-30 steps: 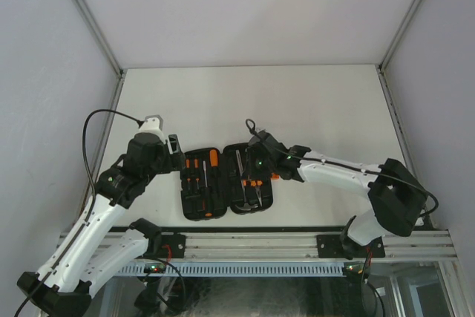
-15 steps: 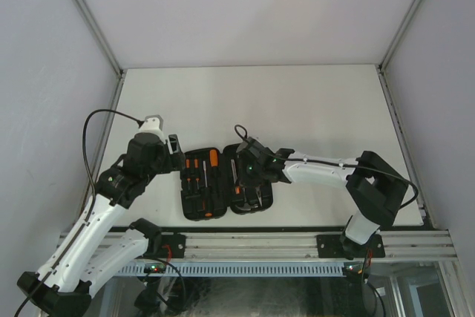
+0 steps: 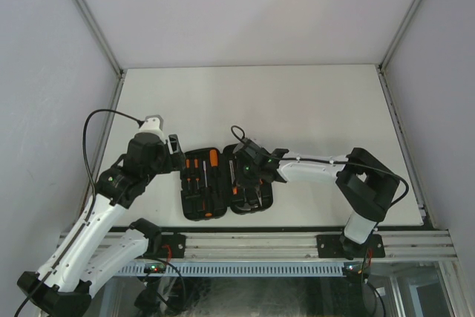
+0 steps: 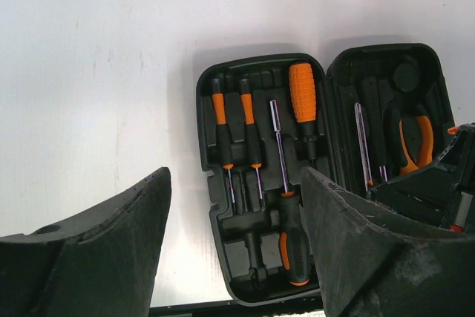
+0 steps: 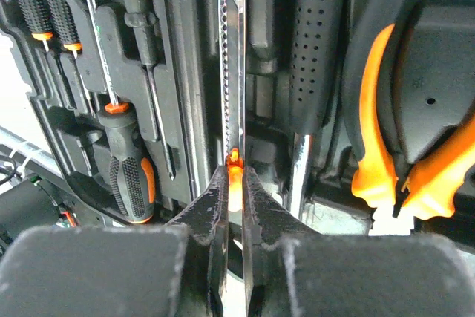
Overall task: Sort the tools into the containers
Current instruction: Place the utility knife in the storage box.
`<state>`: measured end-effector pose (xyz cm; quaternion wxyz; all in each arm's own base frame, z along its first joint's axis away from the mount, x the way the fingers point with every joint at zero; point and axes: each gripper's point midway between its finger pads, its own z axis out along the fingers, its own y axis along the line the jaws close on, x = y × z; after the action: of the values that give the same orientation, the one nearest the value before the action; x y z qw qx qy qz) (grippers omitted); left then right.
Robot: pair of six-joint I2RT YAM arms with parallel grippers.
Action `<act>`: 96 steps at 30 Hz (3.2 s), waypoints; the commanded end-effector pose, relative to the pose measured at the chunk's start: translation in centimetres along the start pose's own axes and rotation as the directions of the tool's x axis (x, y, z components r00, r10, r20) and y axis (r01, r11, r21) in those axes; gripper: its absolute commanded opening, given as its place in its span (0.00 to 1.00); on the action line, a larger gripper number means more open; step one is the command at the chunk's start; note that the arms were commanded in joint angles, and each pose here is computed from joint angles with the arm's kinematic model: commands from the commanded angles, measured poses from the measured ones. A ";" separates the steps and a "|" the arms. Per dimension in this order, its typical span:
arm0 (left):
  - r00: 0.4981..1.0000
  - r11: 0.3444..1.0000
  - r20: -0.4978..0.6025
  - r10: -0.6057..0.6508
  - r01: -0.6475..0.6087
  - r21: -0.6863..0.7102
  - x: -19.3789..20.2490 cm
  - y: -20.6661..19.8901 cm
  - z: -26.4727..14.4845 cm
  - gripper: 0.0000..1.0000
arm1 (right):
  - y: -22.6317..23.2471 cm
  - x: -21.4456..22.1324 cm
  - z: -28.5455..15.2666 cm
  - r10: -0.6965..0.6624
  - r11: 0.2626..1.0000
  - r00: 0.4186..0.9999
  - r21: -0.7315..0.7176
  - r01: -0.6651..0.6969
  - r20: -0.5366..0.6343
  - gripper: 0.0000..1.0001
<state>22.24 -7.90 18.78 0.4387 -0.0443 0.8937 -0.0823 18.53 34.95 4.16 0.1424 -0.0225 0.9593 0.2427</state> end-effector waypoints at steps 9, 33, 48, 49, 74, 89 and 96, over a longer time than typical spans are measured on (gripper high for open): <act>0.999 1.000 0.036 0.000 -0.001 0.023 -1.0 -0.5 0.1 0.75 | 1.9 -1.2 0.2 -0.005 0.999 1.000 -0.033 0.006 0.029 0.06; 0.999 1.000 0.037 -0.001 0.000 0.025 -1.0 -0.5 0.1 0.74 | 1.0 -1.3 -1.4 -0.027 1.000 0.998 0.015 0.026 0.055 0.24; 0.999 1.000 0.041 -0.002 0.001 0.023 -1.1 -0.5 0.0 0.75 | 3.1 -5.3 -4.7 -0.166 0.985 0.958 -0.007 0.173 0.234 0.24; 0.999 1.000 0.041 -0.002 0.001 0.023 -1.0 -0.4 0.0 0.74 | 3.5 -5.7 -5.1 -0.191 0.980 0.946 -0.009 0.200 0.261 0.24; 0.999 1.000 0.036 0.002 -0.003 0.026 -1.0 -0.5 0.1 0.75 | 1.9 -6.5 -2.2 -0.244 0.967 0.953 0.119 0.226 0.181 0.22; 0.999 1.000 0.032 0.003 -0.004 0.028 -0.9 -0.6 0.2 0.75 | 2.3 -5.8 -0.2 -0.258 0.963 0.959 0.108 0.247 0.112 0.19; 1.000 1.000 0.029 0.005 -0.006 0.030 -0.9 -0.6 0.2 0.74 | 2.1 -5.5 0.3 -0.260 0.962 0.961 0.112 0.250 0.092 0.17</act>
<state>22.47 -8.11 18.93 0.4419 -0.0438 0.8918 -0.0867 22.72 35.57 5.11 0.2097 -0.1218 0.9572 0.1580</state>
